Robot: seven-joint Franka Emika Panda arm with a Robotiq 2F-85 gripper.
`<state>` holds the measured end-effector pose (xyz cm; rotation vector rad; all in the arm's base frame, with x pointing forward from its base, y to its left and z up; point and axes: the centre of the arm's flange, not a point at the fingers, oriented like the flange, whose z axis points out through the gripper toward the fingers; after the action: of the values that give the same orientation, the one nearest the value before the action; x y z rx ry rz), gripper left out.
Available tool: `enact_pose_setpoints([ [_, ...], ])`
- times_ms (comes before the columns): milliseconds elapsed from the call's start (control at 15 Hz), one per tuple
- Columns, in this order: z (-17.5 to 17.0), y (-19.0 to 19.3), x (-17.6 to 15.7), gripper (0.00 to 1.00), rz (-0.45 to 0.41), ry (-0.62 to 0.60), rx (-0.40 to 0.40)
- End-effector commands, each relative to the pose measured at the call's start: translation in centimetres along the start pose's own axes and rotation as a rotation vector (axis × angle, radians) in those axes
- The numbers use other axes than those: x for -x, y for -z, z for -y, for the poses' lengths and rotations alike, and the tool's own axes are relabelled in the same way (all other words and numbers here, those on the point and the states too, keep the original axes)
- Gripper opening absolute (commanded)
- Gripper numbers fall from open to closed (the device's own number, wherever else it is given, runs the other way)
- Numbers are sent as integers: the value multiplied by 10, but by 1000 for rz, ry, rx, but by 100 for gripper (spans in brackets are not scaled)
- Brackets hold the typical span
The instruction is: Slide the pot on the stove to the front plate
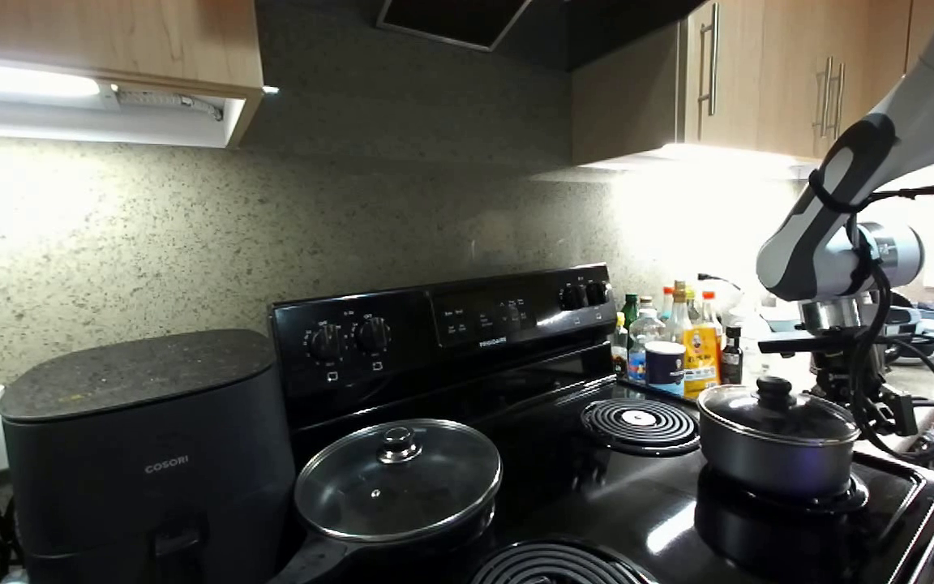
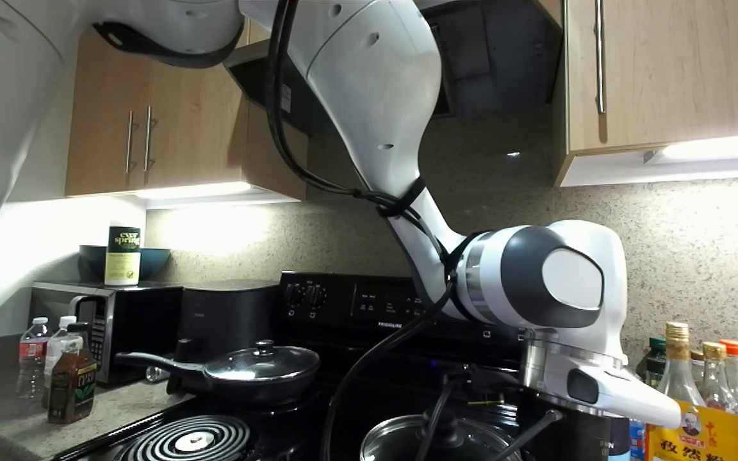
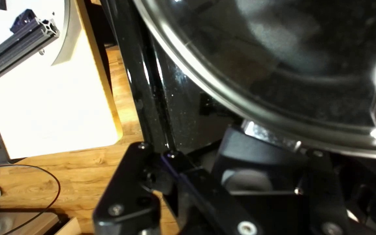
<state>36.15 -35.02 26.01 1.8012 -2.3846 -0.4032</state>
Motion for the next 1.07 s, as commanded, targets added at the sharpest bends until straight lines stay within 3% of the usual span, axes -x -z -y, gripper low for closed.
enact_pose_setpoints([
  [0, -7, 8, 7, 29, -35, 5, -32],
  [467, 17, 62, 48, 73, -103, 151, -237],
  [733, 29, 86, 76, 99, -140, 232, -294],
  [1000, 37, 97, 91, 100, -128, 285, -311],
])
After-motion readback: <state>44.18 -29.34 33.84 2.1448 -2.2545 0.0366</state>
